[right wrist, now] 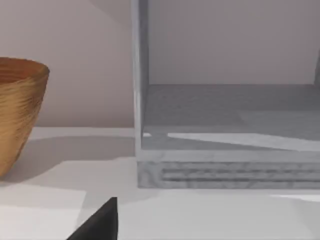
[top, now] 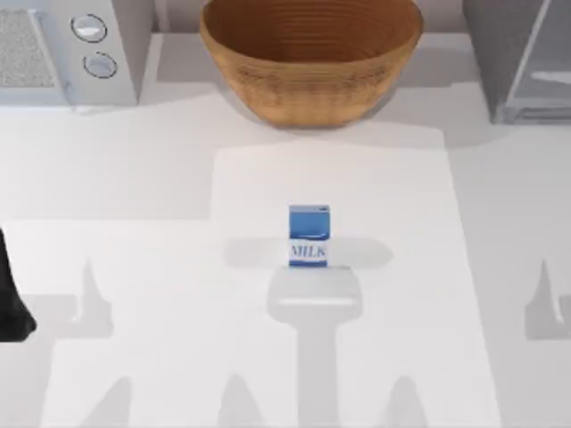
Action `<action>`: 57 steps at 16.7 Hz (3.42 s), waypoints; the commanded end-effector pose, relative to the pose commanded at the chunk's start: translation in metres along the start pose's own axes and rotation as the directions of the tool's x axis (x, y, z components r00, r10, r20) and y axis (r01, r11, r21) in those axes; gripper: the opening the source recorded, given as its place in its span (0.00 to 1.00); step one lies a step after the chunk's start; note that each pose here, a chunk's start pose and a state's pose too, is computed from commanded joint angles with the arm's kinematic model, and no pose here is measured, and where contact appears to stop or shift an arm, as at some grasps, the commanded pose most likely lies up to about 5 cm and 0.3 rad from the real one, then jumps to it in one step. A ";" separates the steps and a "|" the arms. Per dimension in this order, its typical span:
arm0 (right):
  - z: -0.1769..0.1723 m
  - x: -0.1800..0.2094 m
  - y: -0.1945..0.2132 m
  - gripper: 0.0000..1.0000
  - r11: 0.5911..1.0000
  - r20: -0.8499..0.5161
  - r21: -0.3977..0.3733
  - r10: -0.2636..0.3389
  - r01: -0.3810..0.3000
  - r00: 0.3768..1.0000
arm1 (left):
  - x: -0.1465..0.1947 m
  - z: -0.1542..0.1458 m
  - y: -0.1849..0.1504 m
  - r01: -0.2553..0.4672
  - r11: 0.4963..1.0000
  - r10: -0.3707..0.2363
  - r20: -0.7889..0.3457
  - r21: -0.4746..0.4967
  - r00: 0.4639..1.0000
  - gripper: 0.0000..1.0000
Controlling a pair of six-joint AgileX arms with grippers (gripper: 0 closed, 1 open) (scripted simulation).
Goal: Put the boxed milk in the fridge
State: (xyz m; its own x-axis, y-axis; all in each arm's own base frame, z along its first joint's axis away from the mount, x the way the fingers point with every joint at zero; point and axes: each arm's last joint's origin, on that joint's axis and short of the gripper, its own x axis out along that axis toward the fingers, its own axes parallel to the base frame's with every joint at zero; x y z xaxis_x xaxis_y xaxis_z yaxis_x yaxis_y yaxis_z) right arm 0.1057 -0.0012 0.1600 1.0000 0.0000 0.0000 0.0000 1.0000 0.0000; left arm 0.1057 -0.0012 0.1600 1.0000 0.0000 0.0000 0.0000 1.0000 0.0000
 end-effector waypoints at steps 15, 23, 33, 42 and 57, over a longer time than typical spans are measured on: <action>0.067 0.067 0.057 1.00 0.999 0.034 0.032 0.028 -0.029 0.999 | 0.000 0.000 0.000 0.000 1.000 0.000 0.000 0.000 1.000 1.00; 0.026 0.139 0.194 1.00 0.998 0.038 0.052 0.021 -0.023 0.999 | 0.000 0.000 0.000 0.000 1.000 0.000 0.000 0.000 1.000 1.00; -0.138 0.109 0.307 1.00 1.000 0.000 0.004 -0.006 0.006 1.000 | 0.000 0.000 0.000 0.000 1.000 0.000 0.000 0.000 1.000 1.00; -0.158 0.102 0.311 1.00 1.000 -0.002 -0.003 -0.012 0.012 1.000 | 0.000 0.000 0.000 0.000 1.000 0.000 0.000 0.000 1.000 1.00; -0.158 0.150 0.312 0.62 1.000 0.000 0.000 -0.010 0.010 1.000 | 0.000 0.000 0.000 0.000 1.000 0.000 0.000 0.000 1.000 1.00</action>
State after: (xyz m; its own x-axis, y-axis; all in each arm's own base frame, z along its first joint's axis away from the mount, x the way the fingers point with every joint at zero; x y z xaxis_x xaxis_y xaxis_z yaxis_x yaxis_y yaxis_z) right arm 0.2556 0.3104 0.0015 1.0000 -0.0100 0.0001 0.0100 1.0000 0.0000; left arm 0.1057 -0.0012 0.1600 1.0000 0.0000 0.0000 0.0000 1.0000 0.0000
